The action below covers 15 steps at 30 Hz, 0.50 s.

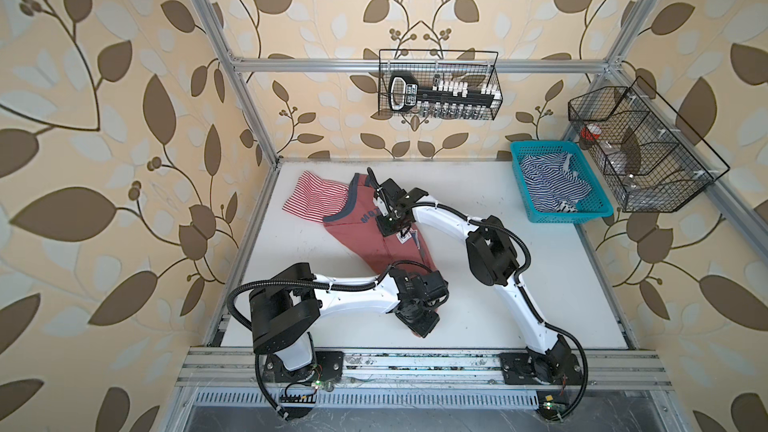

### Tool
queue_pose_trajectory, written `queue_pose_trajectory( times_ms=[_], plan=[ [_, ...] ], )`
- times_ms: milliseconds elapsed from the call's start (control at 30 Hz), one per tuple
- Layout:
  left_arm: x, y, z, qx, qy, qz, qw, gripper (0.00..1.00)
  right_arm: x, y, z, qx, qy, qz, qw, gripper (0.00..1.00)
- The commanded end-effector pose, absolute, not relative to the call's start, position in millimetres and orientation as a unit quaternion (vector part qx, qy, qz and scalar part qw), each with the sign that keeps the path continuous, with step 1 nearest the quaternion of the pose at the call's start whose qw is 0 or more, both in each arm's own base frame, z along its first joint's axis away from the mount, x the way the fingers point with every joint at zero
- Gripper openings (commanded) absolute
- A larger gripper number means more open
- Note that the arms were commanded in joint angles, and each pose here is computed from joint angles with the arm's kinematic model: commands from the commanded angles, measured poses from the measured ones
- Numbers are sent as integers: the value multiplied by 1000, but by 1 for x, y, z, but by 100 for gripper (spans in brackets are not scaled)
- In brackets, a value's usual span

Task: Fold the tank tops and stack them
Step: 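Grasp the shirt's far edge with the right gripper while the left holds the near edge, then lift the maroon shirt high with both grippers and shake it out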

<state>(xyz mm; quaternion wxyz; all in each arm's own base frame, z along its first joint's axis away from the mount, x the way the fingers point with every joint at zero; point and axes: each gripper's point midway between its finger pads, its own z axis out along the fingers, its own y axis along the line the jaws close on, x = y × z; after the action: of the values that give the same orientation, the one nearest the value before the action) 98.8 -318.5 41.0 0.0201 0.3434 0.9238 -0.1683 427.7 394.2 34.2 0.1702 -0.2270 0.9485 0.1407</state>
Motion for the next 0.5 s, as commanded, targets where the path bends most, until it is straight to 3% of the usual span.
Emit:
queue_pose_trajectory(
  times_ms=[0, 133, 333, 367, 467],
  plan=[
    [94, -324, 46, 353, 919, -172, 14, 0, 427, 378, 33, -212, 955, 132, 159, 10],
    [94, -324, 45, 355, 919, -169, 13, 0, 431, 371, 48, -195, 953, 168, 161, 10],
    [95, -323, 45, 354, 920, -165, 12, 0, 433, 359, 63, -168, 949, 222, 150, 6],
    [95, -323, 45, 354, 921, -164, 13, 0, 434, 357, 66, -164, 947, 230, 151, 0],
    [99, -319, 47, 350, 924, -152, 21, 0, 436, 349, 80, -149, 942, 261, 150, 0]
  ],
)
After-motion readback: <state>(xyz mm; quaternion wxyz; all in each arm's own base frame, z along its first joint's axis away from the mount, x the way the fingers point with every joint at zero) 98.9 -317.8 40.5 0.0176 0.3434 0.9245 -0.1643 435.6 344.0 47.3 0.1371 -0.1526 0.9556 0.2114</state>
